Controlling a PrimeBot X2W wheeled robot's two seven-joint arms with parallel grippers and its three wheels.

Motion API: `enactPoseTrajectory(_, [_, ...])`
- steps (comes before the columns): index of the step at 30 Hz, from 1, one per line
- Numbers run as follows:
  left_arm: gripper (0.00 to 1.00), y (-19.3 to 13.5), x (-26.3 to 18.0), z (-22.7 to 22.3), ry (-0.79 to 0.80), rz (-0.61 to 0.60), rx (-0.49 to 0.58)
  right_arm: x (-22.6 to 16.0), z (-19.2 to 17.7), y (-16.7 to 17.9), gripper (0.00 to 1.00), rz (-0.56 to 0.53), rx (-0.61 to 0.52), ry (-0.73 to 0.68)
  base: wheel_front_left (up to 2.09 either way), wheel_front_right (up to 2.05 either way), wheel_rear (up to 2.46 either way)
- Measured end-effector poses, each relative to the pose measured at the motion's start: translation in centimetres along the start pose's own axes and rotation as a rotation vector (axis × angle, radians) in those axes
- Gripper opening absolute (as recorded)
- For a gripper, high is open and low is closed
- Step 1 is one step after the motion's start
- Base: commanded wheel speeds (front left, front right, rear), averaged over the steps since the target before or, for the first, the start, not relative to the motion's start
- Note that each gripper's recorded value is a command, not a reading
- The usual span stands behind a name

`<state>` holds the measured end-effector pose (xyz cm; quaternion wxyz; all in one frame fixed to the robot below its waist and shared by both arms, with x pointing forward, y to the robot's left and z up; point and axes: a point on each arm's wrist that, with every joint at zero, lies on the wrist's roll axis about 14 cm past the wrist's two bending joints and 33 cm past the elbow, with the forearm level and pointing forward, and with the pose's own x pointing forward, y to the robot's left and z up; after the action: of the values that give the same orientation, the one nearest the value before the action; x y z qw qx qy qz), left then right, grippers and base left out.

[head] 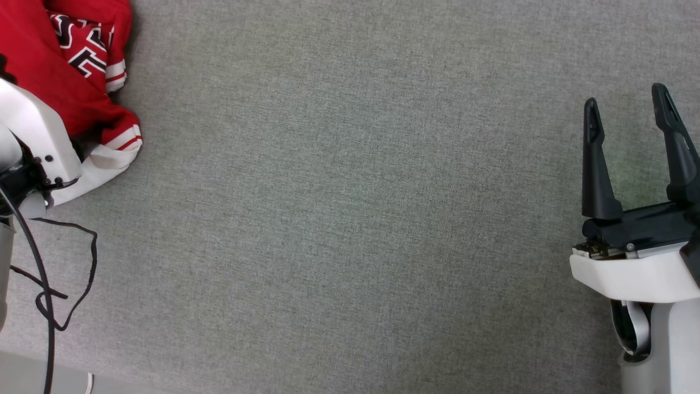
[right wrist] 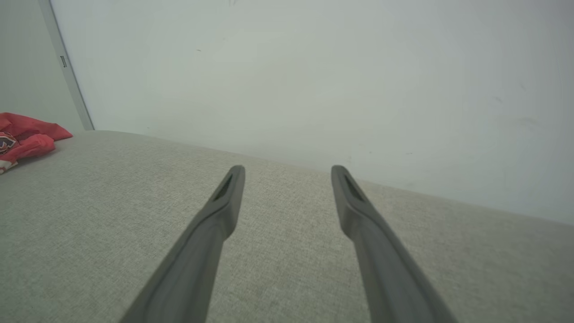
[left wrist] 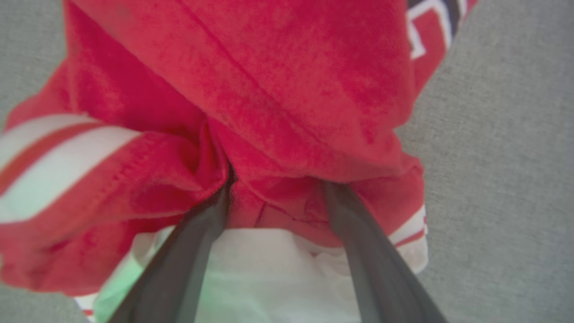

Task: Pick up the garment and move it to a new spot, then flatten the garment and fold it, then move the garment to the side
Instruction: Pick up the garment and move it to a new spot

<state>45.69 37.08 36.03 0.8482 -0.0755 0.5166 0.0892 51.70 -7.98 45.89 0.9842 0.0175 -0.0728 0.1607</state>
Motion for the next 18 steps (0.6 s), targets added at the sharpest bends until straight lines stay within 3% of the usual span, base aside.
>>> enactPoseTrajectory(4, [1.0, -0.4, 0.4, -0.2, 0.024, -0.004, 0.016, 0.0, -0.1, -0.2, 1.0, -0.004, -0.002, 0.002, 0.0, 0.0, 0.0])
enactPoseTrajectory(5, [0.46, -0.3, 0.3, -0.2, 0.027, -0.001, 0.024, 0.0, 0.0, -0.2, 1.0, -0.004, -0.002, 0.001, 0.0, 0.0, 0.0])
enactPoseTrajectory(6, [0.0, -0.4, 0.3, -0.3, 0.029, 0.0, 0.033, -0.1, 0.1, -0.2, 1.0, -0.003, -0.003, 0.0, 0.0, 0.0, 0.0])
enactPoseTrajectory(12, [0.0, -0.2, -1.3, 1.2, -0.053, 0.011, 0.085, -0.3, 2.0, -0.3, 1.0, -0.01, -0.006, -0.029, 0.0, 0.0, 0.0])
enactPoseTrajectory(18, [0.0, -0.6, -6.2, 6.8, -0.277, 0.0, 0.161, -1.1, 4.4, -0.3, 1.0, -0.019, -0.006, -0.061, 0.0, 0.0, 0.0])
